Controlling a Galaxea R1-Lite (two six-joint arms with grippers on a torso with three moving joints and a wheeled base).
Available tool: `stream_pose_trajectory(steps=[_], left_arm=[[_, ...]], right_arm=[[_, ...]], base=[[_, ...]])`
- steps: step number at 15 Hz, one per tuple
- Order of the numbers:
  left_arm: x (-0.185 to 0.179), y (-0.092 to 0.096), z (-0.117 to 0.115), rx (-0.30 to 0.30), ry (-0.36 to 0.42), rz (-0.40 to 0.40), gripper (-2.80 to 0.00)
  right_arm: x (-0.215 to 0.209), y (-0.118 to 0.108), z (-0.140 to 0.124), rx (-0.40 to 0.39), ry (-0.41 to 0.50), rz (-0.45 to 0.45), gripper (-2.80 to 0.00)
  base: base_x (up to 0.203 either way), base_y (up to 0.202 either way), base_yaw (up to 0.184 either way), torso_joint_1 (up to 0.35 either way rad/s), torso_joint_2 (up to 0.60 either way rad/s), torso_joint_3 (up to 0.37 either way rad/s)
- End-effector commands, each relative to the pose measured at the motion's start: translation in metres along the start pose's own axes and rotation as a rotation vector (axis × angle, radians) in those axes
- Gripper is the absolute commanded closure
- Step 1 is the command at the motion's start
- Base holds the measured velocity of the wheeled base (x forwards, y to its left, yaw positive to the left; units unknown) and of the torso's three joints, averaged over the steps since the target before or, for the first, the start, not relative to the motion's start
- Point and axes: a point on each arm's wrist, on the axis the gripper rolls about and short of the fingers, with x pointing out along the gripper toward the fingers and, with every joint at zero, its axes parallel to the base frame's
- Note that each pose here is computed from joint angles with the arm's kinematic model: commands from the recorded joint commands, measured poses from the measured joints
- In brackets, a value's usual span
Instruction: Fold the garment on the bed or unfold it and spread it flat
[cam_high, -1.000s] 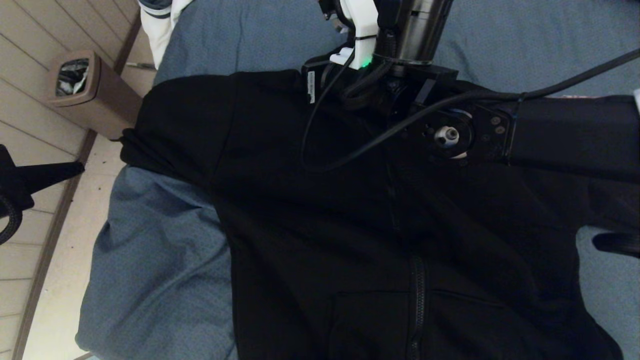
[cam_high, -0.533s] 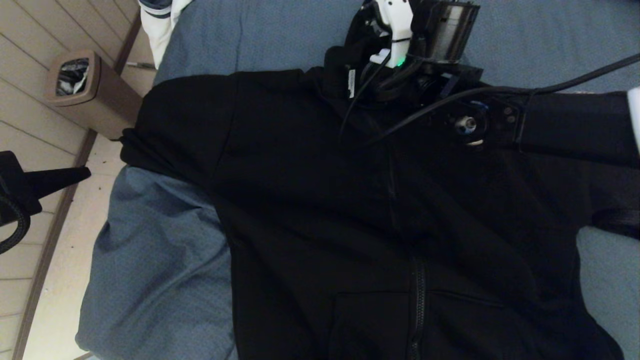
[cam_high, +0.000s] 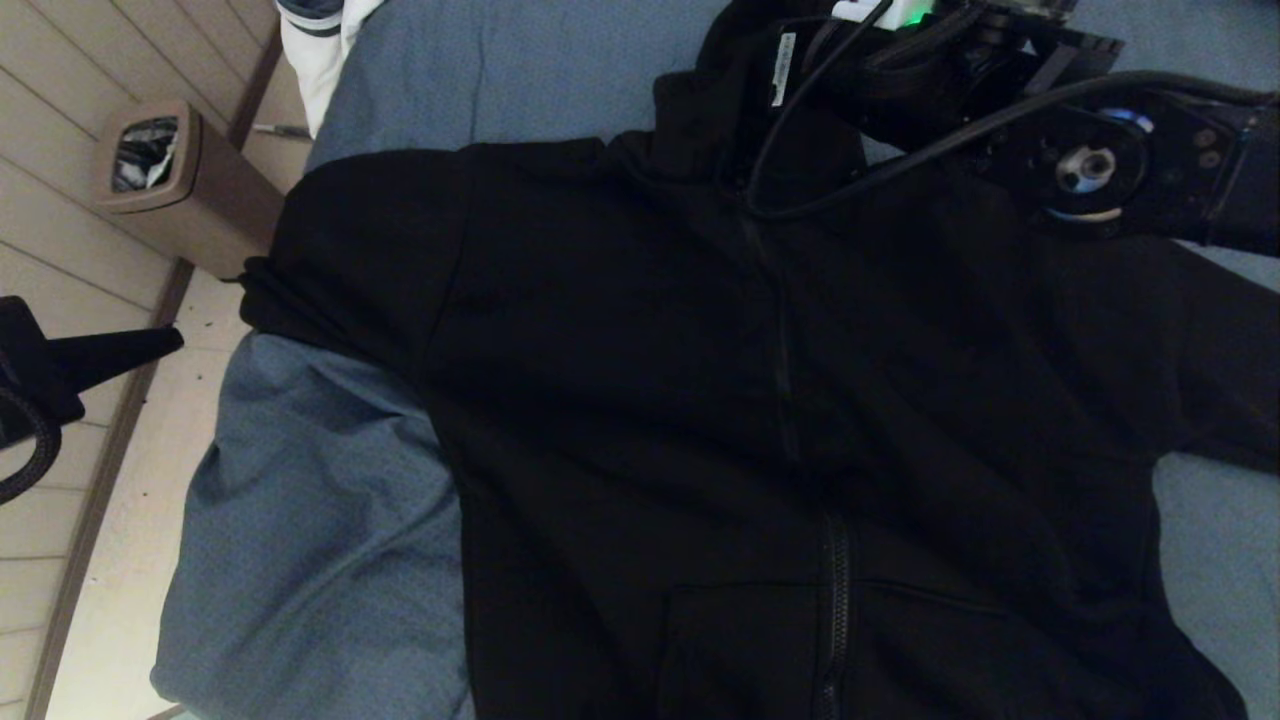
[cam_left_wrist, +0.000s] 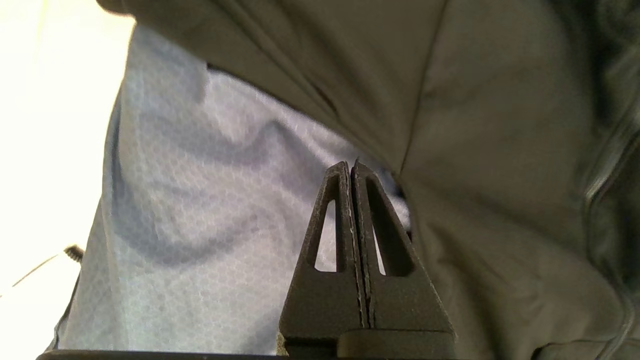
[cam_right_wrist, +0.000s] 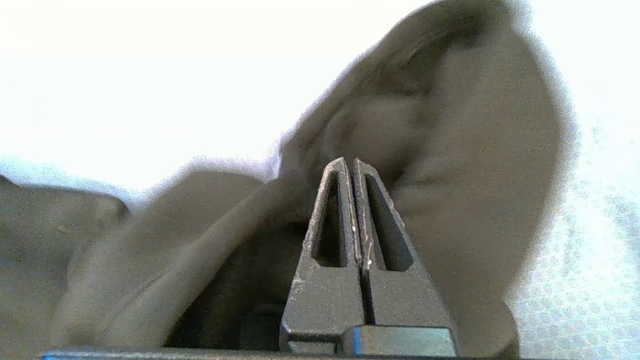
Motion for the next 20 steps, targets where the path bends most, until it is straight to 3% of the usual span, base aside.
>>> stream_pose_trajectory(steps=[1,5,9,12,13,15,16,18,20], left_arm=[[-0.008,-0.002,0.004,-0.001,-0.03,-0.01,0.0],[-0.027,-0.004,0.01,0.004,-0.093,-0.027,0.0],[-0.092,-0.002,0.004,0.038,-0.163,-0.01,0.0],[-0.146,0.012,-0.029,0.057,-0.199,0.116,0.0],[-0.157,0.019,-0.043,0.059,-0.199,0.166,0.0],[-0.177,0.031,-0.074,0.064,-0.185,0.225,0.0],[-0.181,0.037,-0.09,0.066,-0.142,0.275,0.0],[-0.177,0.038,-0.11,0.039,-0.077,0.401,0.0],[-0.172,0.041,-0.118,0.015,-0.049,0.439,0.0]], right_arm=[[-0.012,-0.005,0.02,0.018,-0.038,-0.017,0.0],[-0.052,-0.023,0.065,0.063,-0.064,-0.044,0.0],[-0.144,-0.055,0.105,0.124,0.075,-0.102,0.0],[-0.24,-0.078,0.088,0.108,0.197,-0.203,0.0],[-0.272,-0.083,0.071,0.089,0.248,-0.25,0.0],[-0.332,-0.094,0.032,0.044,0.32,-0.401,0.0],[-0.357,-0.098,0.019,0.031,0.327,-0.477,0.0],[-0.395,-0.097,-0.017,-0.019,0.381,-0.664,0.0],[-0.418,-0.091,-0.044,-0.055,0.417,-0.832,0.0]], base=[[0.0,0.0,0.0,0.0,0.0,0.0],[0.0,0.0,0.0,0.0,0.0,0.0],[0.0,0.0,0.0,0.0,0.0,0.0],[0.0,0.0,0.0,0.0,0.0,0.0],[0.0,0.0,0.0,0.0,0.0,0.0],[0.0,0.0,0.0,0.0,0.0,0.0],[0.0,0.0,0.0,0.0,0.0,0.0],[0.0,0.0,0.0,0.0,0.0,0.0],[0.0,0.0,0.0,0.0,0.0,0.0]])
